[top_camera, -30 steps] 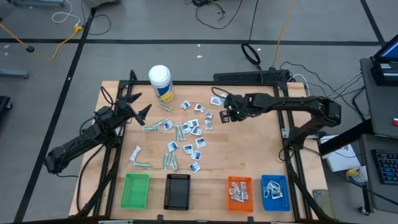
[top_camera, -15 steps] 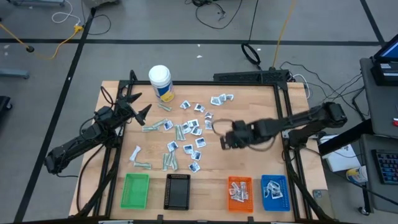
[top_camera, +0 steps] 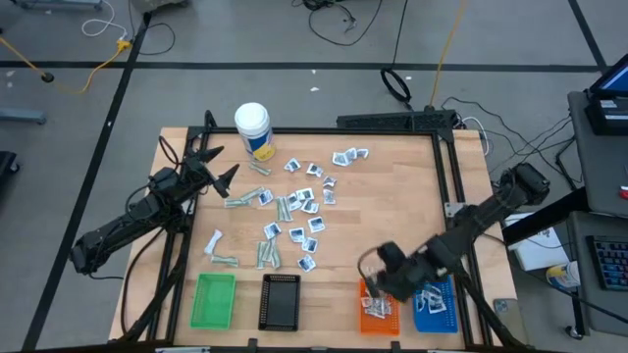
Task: Pick & Place First Aid Supplies
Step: Put the ointment pack into the orange bin, then put the alcohol pad into the blue bin
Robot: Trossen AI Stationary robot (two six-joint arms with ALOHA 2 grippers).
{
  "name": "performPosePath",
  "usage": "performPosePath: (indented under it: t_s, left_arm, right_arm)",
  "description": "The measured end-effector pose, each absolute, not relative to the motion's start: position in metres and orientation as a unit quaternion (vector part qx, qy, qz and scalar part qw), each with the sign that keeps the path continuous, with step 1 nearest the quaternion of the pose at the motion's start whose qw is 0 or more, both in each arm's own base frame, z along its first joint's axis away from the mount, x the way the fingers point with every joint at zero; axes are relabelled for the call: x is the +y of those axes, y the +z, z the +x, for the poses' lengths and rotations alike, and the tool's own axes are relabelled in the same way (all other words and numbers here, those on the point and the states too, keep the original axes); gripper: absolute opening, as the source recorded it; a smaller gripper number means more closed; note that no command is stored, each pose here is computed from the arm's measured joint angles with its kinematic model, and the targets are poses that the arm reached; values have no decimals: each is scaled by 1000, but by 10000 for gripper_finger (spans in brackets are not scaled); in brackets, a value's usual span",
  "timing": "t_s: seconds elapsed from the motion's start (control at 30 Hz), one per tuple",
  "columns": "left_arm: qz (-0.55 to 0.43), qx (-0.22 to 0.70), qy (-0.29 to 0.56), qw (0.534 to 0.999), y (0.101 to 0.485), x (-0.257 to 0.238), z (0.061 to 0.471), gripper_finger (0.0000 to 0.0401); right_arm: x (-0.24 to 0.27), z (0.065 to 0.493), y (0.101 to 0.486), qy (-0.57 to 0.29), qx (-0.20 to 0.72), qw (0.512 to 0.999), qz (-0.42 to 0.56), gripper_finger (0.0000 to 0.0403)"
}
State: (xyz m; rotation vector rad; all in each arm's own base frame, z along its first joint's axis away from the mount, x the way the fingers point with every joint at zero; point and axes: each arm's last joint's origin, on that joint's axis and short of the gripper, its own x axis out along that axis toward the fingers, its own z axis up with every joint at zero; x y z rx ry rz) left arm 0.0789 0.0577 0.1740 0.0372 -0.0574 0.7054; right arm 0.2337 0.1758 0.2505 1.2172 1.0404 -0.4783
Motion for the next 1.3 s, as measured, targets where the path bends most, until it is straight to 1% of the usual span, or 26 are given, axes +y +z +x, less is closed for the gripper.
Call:
performPosePath:
  t_s: [0.13, 0.3, 0.4, 0.67, 0.87, 0.93, 1.0, 1.13, 1.2, 1.3]
  left_arm:
    - [18, -28, 345, 938, 174, 58, 79, 397]
    - [18, -28, 345, 938, 174, 58, 79, 397]
    - [18, -28, 345, 938, 174, 58, 79, 397]
    - [18, -28, 346, 938, 174, 58, 79, 397]
    - [18, -28, 345, 938, 174, 58, 79, 397]
    - [18, -28, 345, 938, 174, 58, 79, 397]
    - [18, -28, 345, 938, 174, 58, 79, 397]
    - [18, -28, 346, 938, 174, 58, 79, 397]
    - [18, -28, 345, 938, 174, 58, 79, 397]
    - [18, -28, 345, 938, 174, 58, 79, 397]
  right_arm:
    - [198, 221, 253, -170, 483, 663, 546, 0]
    - [212, 207, 253, -153, 499, 664, 536, 0]
    - [213, 205, 250, -159, 506, 667, 523, 0]
    - [215, 215, 231, -139, 537, 701, 448, 0]
    - [212, 222, 227, -121, 541, 725, 409, 4]
    - [208, 224, 227, -120, 541, 727, 406, 15]
    - [205, 227, 227, -119, 551, 718, 408, 35]
    - [201, 230, 227, -98, 568, 714, 398, 94]
    - [199, 232, 227, -87, 568, 724, 381, 127]
    - [195, 235, 227, -82, 546, 761, 340, 171]
